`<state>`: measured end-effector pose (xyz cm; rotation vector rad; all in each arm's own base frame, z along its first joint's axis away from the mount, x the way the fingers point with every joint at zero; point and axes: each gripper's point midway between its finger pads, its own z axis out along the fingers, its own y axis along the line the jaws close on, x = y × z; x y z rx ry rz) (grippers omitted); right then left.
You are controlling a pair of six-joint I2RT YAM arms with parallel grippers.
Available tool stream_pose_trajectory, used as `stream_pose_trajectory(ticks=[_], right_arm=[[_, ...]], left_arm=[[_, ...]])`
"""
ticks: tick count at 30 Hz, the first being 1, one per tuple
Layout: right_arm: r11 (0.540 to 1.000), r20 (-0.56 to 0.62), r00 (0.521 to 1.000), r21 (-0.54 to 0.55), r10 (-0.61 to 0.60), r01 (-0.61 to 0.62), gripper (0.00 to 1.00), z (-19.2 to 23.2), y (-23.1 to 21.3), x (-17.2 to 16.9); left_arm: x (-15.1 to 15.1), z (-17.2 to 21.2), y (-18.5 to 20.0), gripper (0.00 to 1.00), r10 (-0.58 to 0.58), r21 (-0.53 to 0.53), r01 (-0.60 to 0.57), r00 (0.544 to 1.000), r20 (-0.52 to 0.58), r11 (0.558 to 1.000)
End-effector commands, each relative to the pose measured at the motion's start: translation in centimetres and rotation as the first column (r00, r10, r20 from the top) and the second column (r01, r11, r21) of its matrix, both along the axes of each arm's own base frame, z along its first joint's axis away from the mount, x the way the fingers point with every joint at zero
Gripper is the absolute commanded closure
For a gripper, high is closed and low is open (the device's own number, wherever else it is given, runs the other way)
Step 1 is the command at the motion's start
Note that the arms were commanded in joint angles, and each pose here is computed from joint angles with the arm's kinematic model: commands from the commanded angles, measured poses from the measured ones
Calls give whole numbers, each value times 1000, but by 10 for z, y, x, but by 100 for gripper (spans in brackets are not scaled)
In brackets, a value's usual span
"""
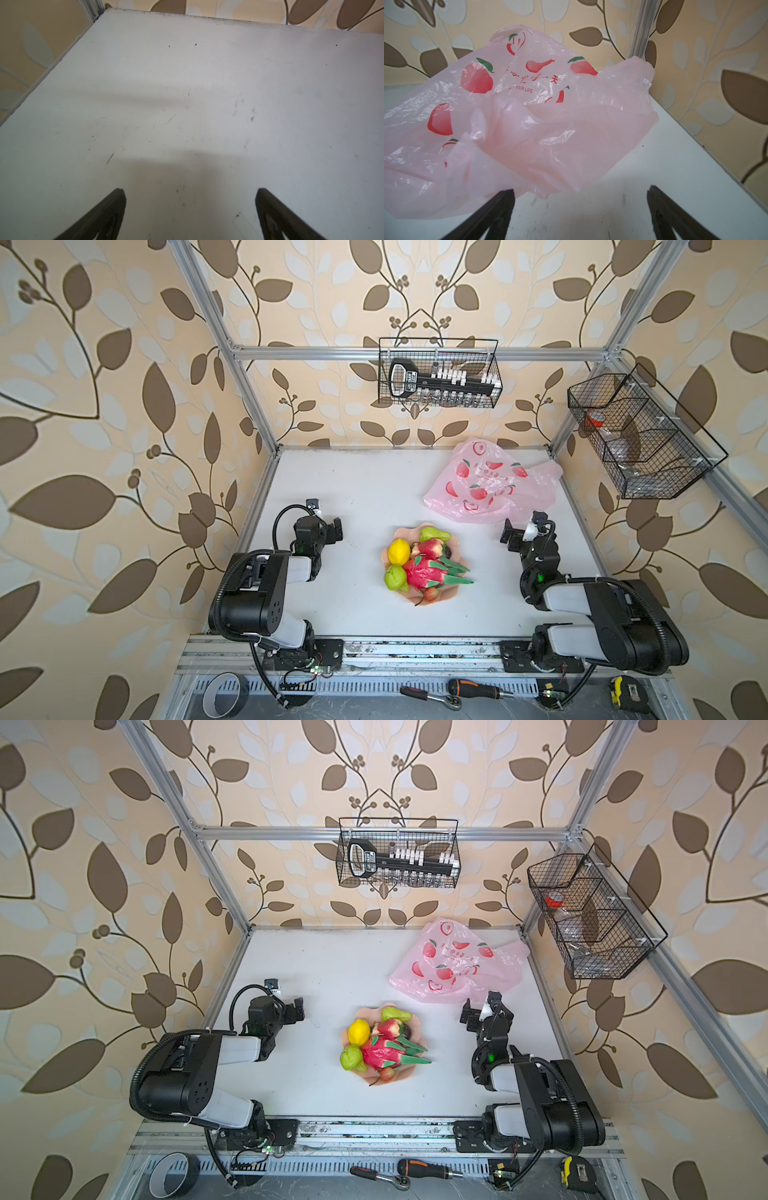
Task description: Place the fruits into the plastic bag
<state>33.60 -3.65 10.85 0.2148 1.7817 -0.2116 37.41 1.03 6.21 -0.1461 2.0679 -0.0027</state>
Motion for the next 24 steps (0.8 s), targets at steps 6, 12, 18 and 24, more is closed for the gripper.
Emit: stream_pose_trajectory(ticks=[6, 12, 18, 24], right_arm=[[993, 93, 989, -11, -115, 116, 0, 67, 2, -17], [939, 33, 995, 335, -89, 73, 0, 104, 5, -18], [813, -358, 921, 576, 156, 87, 0, 74, 29, 48], [727, -508, 834, 653, 214, 211, 0, 24, 34, 59]], left_arm=[[1, 75, 12, 1, 113, -49, -113, 994, -14, 992], [-28, 104, -19, 1, 132, -395, -180, 980, -146, 901], [-41, 141, -116, 1, -154, -632, -31, 959, -236, 774], [-30, 148, -193, 1, -353, -746, -14, 875, -331, 666]])
